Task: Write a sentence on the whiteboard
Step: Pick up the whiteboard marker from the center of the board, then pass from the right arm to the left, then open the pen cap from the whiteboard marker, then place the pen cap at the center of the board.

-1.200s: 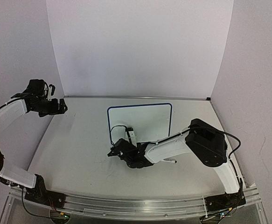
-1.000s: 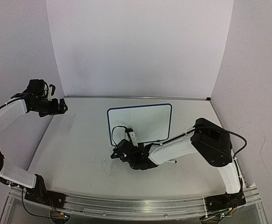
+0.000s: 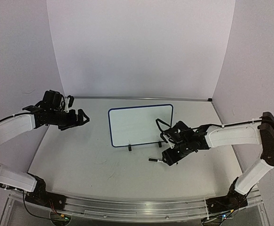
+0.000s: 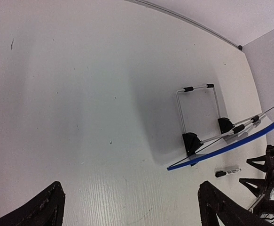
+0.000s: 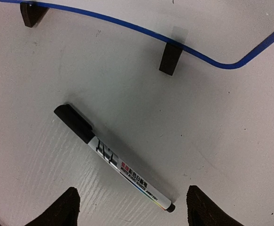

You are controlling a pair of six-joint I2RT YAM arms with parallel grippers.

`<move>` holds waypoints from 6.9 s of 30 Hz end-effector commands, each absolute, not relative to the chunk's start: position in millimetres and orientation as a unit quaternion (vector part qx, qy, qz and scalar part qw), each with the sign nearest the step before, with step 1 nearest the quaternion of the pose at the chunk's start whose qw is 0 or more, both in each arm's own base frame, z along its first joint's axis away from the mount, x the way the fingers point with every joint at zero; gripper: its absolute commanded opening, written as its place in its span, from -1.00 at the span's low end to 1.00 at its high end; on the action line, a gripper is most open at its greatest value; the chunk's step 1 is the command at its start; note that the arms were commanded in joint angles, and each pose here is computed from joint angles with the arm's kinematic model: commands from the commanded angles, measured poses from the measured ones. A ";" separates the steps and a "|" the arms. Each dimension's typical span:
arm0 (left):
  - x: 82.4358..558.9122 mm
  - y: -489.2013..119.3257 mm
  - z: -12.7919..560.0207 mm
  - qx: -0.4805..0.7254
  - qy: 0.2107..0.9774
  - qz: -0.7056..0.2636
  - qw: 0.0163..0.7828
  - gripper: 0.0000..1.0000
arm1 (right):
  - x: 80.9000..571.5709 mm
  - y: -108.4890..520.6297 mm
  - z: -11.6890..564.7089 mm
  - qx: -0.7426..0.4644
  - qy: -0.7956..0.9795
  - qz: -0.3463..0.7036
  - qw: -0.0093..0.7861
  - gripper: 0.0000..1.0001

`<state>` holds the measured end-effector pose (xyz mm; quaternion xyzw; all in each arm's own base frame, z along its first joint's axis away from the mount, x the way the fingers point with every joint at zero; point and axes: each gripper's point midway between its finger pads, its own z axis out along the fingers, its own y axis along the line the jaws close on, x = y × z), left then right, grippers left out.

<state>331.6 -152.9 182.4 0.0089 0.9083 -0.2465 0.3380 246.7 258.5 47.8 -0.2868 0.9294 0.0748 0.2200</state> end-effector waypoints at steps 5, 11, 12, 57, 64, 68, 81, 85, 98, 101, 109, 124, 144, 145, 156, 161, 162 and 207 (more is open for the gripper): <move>319.9 -176.0 170.7 -0.031 0.896 -0.303 0.325 0.95 | 237.5 269.1 26.6 -0.335 0.925 0.099 0.151 0.29; 311.7 -174.0 162.8 -0.038 0.897 -0.306 0.317 0.95 | 240.3 270.5 10.6 -0.332 0.931 0.083 0.128 0.15; 310.7 -174.3 161.4 -0.038 0.897 -0.307 0.315 0.96 | 239.7 271.5 8.2 -0.332 0.931 0.084 0.123 0.13; 166.0 -348.6 173.2 0.148 0.830 -0.492 0.217 0.96 | 155.1 394.9 134.8 -0.441 0.821 0.261 0.251 -1.00; 156.8 -384.6 185.7 0.166 0.804 -0.535 0.200 0.79 | 146.6 398.6 147.9 -0.453 0.808 0.267 0.265 -1.00; 154.2 -393.1 175.2 0.166 0.810 -0.533 0.179 0.13 | 144.7 397.5 151.1 -0.455 0.805 0.268 0.269 -1.00; 150.0 -403.5 169.3 0.151 0.805 -0.553 0.153 -0.87 | 152.4 387.4 153.7 -0.439 0.812 0.248 0.294 -1.00; 151.6 -396.7 177.8 0.129 0.787 -0.578 0.171 -1.00 | 160.6 382.1 168.4 -0.408 0.815 0.252 0.325 -0.78; 165.4 -366.5 243.8 0.080 0.689 -0.658 0.294 -1.00 | 178.2 354.9 230.2 -0.176 0.772 0.420 0.444 0.79; 162.7 -359.3 256.5 0.082 0.663 -0.675 0.312 -1.00 | 174.4 357.7 242.9 -0.149 0.746 0.473 0.445 0.82; 154.4 -354.4 287.2 0.101 0.606 -0.714 0.336 -1.00 | 159.6 371.7 272.4 -0.144 0.682 0.570 0.436 0.81; 154.4 -360.1 289.1 0.102 0.587 -0.731 0.332 -1.00 | 148.2 389.9 283.0 -0.155 0.655 0.620 0.403 0.36; 155.4 -361.0 288.8 0.099 0.588 -0.732 0.331 -1.00 | 142.2 398.6 284.8 -0.167 0.650 0.634 0.383 -0.15; 155.1 -360.4 289.6 0.099 0.586 -0.733 0.331 -1.00 | 142.0 398.9 284.6 -0.167 0.650 0.636 0.382 -0.17; 152.8 -357.3 294.4 0.094 0.573 -0.745 0.328 -1.00 | 140.9 395.6 288.6 -0.153 0.636 0.654 0.380 0.05; 150.2 -361.4 291.6 0.101 0.576 -0.748 0.315 -1.00 | 141.7 395.4 289.0 -0.152 0.635 0.654 0.382 0.03; 149.9 -362.4 291.1 0.102 0.577 -0.748 0.312 -1.00 | 141.8 395.8 288.6 -0.152 0.636 0.653 0.382 0.00; 192.4 -256.6 151.4 -0.018 0.869 -0.407 0.280 -1.00 | 175.6 328.4 234.3 -0.121 0.756 0.469 0.440 -1.00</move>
